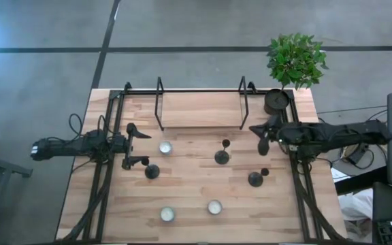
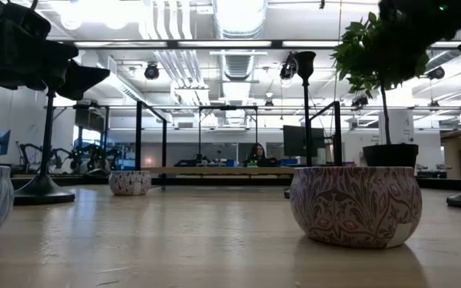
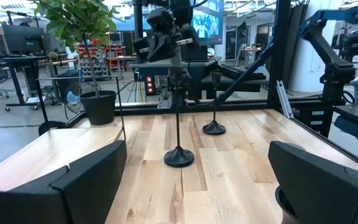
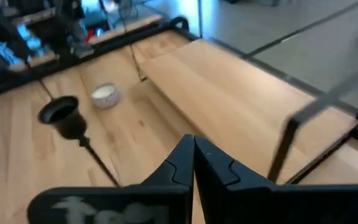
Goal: Pick & Place candle stick holders
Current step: Put the top black candle holder on the shelf
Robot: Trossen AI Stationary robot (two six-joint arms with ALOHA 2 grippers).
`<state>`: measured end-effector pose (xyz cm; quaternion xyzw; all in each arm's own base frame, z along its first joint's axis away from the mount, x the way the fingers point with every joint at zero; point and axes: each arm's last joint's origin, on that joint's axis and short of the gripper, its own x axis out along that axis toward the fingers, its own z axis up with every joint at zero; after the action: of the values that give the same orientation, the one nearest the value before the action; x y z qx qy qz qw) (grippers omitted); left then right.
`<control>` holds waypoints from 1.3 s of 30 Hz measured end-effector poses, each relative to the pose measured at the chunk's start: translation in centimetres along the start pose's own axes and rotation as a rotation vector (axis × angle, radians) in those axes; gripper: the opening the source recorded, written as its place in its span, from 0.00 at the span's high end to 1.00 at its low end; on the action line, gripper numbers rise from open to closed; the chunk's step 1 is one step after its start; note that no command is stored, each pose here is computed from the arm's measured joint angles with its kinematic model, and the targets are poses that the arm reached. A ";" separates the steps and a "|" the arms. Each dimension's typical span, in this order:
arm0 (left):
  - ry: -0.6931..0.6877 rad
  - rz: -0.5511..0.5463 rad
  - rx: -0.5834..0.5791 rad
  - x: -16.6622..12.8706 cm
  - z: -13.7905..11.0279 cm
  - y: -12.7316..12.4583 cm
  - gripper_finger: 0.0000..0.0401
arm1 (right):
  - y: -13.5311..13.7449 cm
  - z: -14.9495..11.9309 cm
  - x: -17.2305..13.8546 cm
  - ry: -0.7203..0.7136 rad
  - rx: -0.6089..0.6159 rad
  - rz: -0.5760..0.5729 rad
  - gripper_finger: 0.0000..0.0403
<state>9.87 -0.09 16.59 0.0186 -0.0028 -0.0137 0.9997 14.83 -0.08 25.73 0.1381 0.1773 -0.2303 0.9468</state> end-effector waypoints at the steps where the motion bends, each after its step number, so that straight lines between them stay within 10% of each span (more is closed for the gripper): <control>1: 0.000 0.000 0.000 0.0 0.0 0.0 0.01 | 0.4 0.3 0.2 0.020 0.001 0.019 0.98; 28: 0.001 -0.001 0.000 0.0 0.0 0.0 0.01 | 3.8 -2.4 7.1 0.356 0.024 0.108 0.97; 39: 0.001 0.000 0.000 0.0 0.0 0.0 0.01 | 4.1 -2.6 7.6 0.365 0.034 0.142 0.68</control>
<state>9.88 -0.10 16.58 0.0186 -0.0025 -0.0139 0.9997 22.43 1.35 21.13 0.2056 0.3321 -0.1368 0.9103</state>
